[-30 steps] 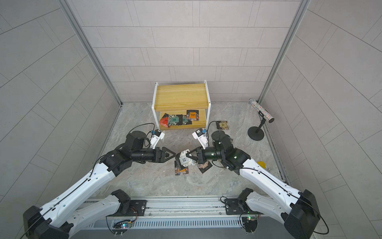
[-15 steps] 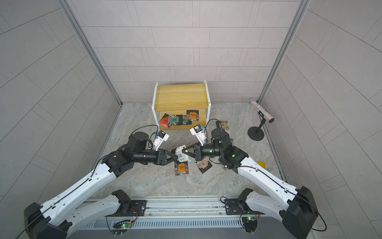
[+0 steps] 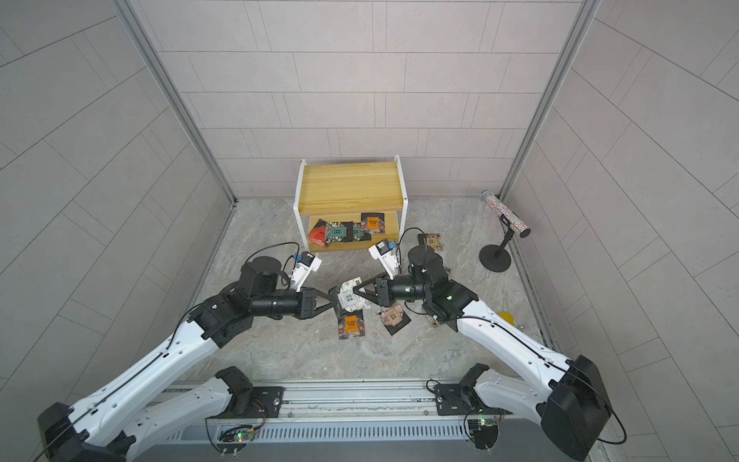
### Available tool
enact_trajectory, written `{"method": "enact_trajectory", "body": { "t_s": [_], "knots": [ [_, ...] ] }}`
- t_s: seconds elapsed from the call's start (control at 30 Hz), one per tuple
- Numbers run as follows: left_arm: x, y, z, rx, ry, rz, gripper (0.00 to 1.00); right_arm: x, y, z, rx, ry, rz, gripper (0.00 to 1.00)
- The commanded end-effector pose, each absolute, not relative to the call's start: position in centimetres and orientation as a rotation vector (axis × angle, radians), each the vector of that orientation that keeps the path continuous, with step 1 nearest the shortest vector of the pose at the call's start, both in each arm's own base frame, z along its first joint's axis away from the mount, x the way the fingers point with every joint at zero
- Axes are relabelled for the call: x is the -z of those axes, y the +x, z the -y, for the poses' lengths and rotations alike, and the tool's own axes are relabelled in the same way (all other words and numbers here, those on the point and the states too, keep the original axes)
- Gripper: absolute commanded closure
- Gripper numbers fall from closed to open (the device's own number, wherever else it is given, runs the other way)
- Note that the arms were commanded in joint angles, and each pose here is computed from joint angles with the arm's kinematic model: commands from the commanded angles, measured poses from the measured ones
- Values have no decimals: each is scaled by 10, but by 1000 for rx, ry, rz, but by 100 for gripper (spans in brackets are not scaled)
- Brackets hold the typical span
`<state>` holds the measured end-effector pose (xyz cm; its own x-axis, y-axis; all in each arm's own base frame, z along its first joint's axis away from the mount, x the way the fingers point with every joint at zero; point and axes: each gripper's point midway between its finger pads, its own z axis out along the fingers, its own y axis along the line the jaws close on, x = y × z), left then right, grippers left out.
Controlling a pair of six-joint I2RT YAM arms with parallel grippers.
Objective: Remove the tea bags from the shelf
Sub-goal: Place the tea bag at the center of the board.
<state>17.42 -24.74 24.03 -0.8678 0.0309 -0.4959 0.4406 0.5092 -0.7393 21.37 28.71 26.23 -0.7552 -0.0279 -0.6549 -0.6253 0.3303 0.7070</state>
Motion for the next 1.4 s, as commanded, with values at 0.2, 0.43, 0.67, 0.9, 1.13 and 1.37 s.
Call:
{"method": "enact_trajectory", "body": {
  "t_s": [0.2,0.43,0.67,0.9,1.13,1.37],
  "knots": [
    [-209,186,214,1058,219,-2452,100,-246,242,-247,-1246,-419,-2119,48],
    [-156,190,162,774,-83,-2619,100,-223,254,-201,-1052,-261,-2176,47],
    [-107,191,129,657,-358,-2675,100,-207,256,-185,-979,-214,-2208,47],
    [-73,190,126,647,-452,-2719,100,-196,255,-181,-957,-202,-2229,47],
    [-43,177,116,548,-531,-2822,100,-189,253,-180,-948,-196,-2242,47],
    [-32,168,115,508,-533,-2904,88,-185,253,-178,-933,-184,-2249,47]
  ]
}}
